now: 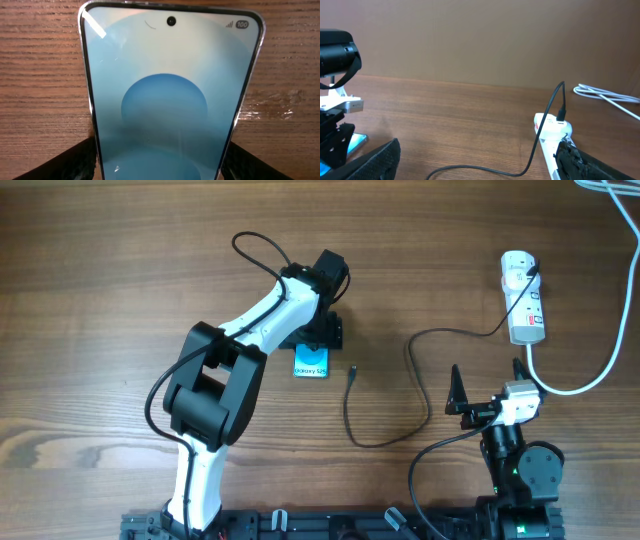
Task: Plug charger to phone and switch on socket
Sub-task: 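Lower the left gripper onto the phone's top edge and close, then lift the phone with the left gripper and tilt it upright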
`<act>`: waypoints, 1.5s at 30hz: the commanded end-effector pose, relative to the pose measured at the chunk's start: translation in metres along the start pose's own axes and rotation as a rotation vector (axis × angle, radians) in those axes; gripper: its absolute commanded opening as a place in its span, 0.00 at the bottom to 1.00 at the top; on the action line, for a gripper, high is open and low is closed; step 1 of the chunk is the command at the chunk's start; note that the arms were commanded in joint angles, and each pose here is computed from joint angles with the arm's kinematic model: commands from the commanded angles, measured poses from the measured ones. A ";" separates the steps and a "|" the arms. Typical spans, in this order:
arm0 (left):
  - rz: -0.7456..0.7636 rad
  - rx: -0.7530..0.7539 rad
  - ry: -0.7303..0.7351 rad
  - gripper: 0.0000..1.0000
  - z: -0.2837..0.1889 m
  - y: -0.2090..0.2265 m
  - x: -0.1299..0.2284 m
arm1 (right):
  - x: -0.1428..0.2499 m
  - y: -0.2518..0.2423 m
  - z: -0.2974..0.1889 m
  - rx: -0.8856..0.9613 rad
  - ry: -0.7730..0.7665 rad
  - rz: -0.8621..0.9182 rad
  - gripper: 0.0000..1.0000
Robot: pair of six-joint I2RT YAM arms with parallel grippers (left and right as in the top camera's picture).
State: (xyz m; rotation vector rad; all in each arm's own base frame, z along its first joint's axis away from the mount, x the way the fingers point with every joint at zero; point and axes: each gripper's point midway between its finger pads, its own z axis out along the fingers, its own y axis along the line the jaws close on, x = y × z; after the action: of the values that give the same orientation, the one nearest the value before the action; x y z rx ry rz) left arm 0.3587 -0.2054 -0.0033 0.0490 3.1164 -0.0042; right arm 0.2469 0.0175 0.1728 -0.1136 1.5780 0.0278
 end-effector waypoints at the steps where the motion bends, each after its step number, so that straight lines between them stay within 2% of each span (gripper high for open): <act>1: -0.016 -0.015 0.071 0.80 0.017 0.005 0.016 | 0.001 -0.003 0.000 0.018 0.000 -0.009 1.00; 14: -0.036 0.016 0.081 0.75 0.015 0.000 0.018 | 0.001 -0.003 0.000 0.018 0.000 -0.009 1.00; 23: -0.063 0.046 0.047 0.74 -0.015 0.007 0.012 | 0.001 -0.003 0.000 0.018 0.000 -0.010 1.00; 32: -0.099 0.274 0.069 0.73 -0.058 -0.011 0.013 | 0.001 -0.003 0.000 0.018 0.000 -0.010 1.00; 38: -0.122 0.544 0.142 0.73 -0.101 -0.033 0.022 | 0.001 -0.003 0.000 0.018 0.000 -0.010 1.00; 45: -0.119 0.962 0.258 0.74 -0.173 -0.059 0.032 | 0.001 -0.003 0.000 0.018 0.000 -0.009 1.00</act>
State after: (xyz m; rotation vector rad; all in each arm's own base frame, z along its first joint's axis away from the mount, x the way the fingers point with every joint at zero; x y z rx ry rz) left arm 0.3317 -0.2421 0.1099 -0.1731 3.1315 -1.0853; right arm 0.2469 0.0175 0.1728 -0.1133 1.5780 0.0281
